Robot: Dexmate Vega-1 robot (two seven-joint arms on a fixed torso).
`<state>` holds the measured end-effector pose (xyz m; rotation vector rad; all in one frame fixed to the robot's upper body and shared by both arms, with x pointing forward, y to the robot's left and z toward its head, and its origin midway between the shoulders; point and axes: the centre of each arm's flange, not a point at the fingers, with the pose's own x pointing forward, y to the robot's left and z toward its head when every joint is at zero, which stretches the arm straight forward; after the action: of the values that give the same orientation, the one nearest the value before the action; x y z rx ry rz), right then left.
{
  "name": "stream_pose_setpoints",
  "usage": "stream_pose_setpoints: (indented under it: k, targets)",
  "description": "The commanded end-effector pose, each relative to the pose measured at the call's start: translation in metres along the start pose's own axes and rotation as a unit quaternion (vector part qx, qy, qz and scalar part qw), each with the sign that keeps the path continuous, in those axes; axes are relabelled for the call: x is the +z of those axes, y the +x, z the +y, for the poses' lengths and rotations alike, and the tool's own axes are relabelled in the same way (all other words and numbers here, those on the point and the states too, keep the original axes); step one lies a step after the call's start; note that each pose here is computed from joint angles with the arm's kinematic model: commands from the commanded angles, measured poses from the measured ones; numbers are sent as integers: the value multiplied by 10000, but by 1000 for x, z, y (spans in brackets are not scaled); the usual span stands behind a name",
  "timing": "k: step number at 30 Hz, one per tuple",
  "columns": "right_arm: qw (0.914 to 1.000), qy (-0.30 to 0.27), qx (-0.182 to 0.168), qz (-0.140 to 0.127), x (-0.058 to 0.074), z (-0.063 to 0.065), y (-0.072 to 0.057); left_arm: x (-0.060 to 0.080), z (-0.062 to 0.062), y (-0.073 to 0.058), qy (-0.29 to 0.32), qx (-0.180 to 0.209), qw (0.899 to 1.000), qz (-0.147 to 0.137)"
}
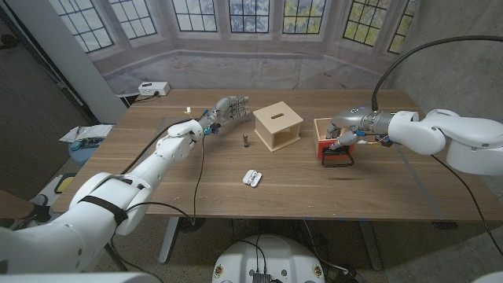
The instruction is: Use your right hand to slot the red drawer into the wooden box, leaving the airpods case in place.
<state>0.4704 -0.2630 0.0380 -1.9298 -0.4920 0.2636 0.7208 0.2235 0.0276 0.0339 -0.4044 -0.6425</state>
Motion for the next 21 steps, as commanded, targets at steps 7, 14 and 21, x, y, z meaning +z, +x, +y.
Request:
stream_pose_setpoints:
  k: [7, 14, 21]
  targets:
    - [9980, -334, -269, -474, 17, -4, -2, 6, 0, 4, 57, -231, 9996, 147]
    - [9959, -397, -428, -694, 23, -5, -2, 7, -1, 3, -2, -306, 9994, 175]
    - [9926, -540, -511, -965, 29, -7, 0, 6, -5, 2, -5, -390, 9989, 265]
